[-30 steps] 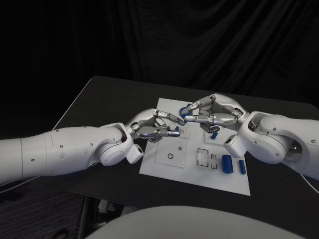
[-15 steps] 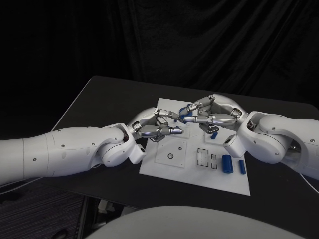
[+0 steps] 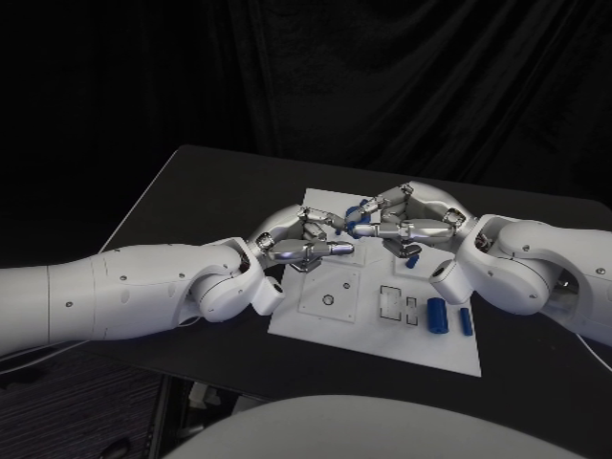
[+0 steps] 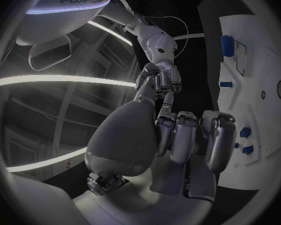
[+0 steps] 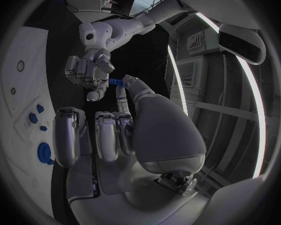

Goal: Assemble the parts on the task board

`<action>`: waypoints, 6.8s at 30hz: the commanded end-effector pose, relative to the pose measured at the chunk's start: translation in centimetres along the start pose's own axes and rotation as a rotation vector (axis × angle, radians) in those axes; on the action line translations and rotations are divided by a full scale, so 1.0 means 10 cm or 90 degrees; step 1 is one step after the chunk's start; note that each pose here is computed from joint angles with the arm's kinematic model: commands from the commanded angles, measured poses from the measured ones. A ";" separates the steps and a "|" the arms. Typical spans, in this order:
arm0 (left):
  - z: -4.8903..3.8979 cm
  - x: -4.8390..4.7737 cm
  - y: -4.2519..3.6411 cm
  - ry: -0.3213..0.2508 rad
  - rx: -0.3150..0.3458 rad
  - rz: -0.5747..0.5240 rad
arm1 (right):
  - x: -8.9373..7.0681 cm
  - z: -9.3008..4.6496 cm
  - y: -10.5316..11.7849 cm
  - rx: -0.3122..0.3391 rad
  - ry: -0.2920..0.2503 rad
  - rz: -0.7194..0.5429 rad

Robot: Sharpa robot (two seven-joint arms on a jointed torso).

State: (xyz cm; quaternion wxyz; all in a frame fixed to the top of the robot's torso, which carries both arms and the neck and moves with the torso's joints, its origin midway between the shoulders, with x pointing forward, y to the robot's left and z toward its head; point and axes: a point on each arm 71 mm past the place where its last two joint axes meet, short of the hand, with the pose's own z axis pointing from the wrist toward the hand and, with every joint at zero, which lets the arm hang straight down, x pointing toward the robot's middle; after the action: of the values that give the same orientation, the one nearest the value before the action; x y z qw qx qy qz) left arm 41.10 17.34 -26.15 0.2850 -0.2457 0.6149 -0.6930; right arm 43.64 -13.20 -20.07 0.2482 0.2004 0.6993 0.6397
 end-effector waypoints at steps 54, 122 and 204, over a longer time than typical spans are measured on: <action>0.041 0.040 -0.047 0.026 0.043 -0.046 | 0.04 0.00 -0.10 0.050 0.040 0.012; -0.080 -0.056 0.143 0.029 -0.136 -0.045 | -0.22 -0.13 0.23 0.052 0.016 -0.450; -0.079 0.020 0.182 0.076 -0.173 -0.072 | 0.06 0.15 0.10 0.071 0.151 -0.411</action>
State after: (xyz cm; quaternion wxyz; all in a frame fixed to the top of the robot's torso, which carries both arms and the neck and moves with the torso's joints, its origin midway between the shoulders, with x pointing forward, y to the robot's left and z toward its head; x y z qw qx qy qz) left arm 40.64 17.90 -28.31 0.1815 -0.2764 0.7102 -0.6215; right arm 44.05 -11.42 -18.85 0.3491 -0.0940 0.7742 0.5195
